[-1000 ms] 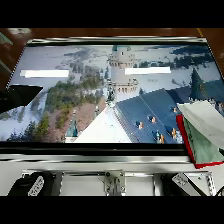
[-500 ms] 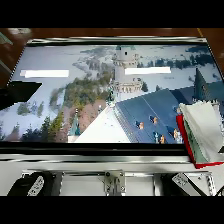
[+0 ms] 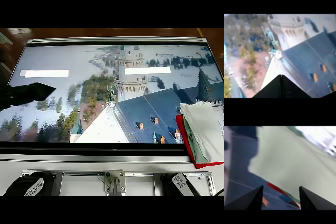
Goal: Fold the shirts.
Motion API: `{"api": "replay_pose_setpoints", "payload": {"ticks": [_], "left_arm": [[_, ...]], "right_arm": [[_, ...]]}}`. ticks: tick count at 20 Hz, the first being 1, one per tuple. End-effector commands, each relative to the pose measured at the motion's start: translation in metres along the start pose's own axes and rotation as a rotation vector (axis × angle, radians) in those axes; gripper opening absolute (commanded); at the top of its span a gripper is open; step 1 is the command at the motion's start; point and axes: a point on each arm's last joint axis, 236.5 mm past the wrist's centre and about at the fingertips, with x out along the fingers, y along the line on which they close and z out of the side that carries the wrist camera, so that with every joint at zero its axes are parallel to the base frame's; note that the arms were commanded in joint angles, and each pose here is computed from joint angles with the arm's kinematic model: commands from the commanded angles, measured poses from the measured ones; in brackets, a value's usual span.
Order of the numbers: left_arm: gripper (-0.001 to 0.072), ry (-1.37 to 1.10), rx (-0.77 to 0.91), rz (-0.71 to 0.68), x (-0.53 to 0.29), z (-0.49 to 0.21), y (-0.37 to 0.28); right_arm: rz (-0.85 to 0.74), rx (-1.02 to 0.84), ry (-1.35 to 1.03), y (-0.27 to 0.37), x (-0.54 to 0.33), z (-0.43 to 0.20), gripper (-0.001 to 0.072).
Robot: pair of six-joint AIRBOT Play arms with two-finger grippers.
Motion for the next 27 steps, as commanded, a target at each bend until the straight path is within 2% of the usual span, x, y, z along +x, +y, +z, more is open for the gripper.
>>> {"api": "replay_pose_setpoints", "payload": {"ticks": [1, 2, 3, 4, 5, 6, 9, 12, 27], "left_arm": [[0.0031, 0.252, 0.084, 0.275, 0.041, -0.047, 0.035], [0.0032, 0.33, 0.123, 0.323, 0.048, -0.059, 0.036], [0.0035, 0.406, 0.18, 0.37, 0.054, -0.067, 0.037], [0.0193, 0.466, 0.232, 0.406, 0.059, -0.072, 0.038], [0.0589, 0.5, 0.253, 0.413, 0.065, -0.075, 0.036], [0.0703, 0.523, 0.256, 0.412, 0.072, -0.076, 0.033], [0.0702, 0.537, 0.259, 0.412, 0.08, -0.076, 0.032], [0.0702, 0.539, 0.258, 0.412, 0.08, -0.076, 0.032], [0.0702, 0.561, 0.254, 0.418, 0.077, -0.08, 0.033]], "right_arm": [[0.269, -0.294, -0.102, 0.128, -0.036, -0.002, 0.0552], [0.215, -0.414, 0.018, 0.131, -0.026, -0.038, 0.0553], [0.121, -0.536, 0.135, 0.122, -0.016, -0.071, 0.0641], [0.033, -0.603, 0.215, 0.112, -0.006, -0.093, 0.0694], [-0.036, -0.634, 0.271, 0.106, 0.004, -0.11, 0.0694], [-0.06, -0.638, 0.317, 0.106, 0.014, -0.124, 0.0694], [-0.039, -0.668, 0.462, 0.119, 0.036, -0.167, 0.0693], [-0.027, -0.713, 0.501, 0.128, 0.044, -0.183, 0.0692], [-0.021, -0.722, 0.504, 0.131, 0.044, -0.186, 0.0692]]}}
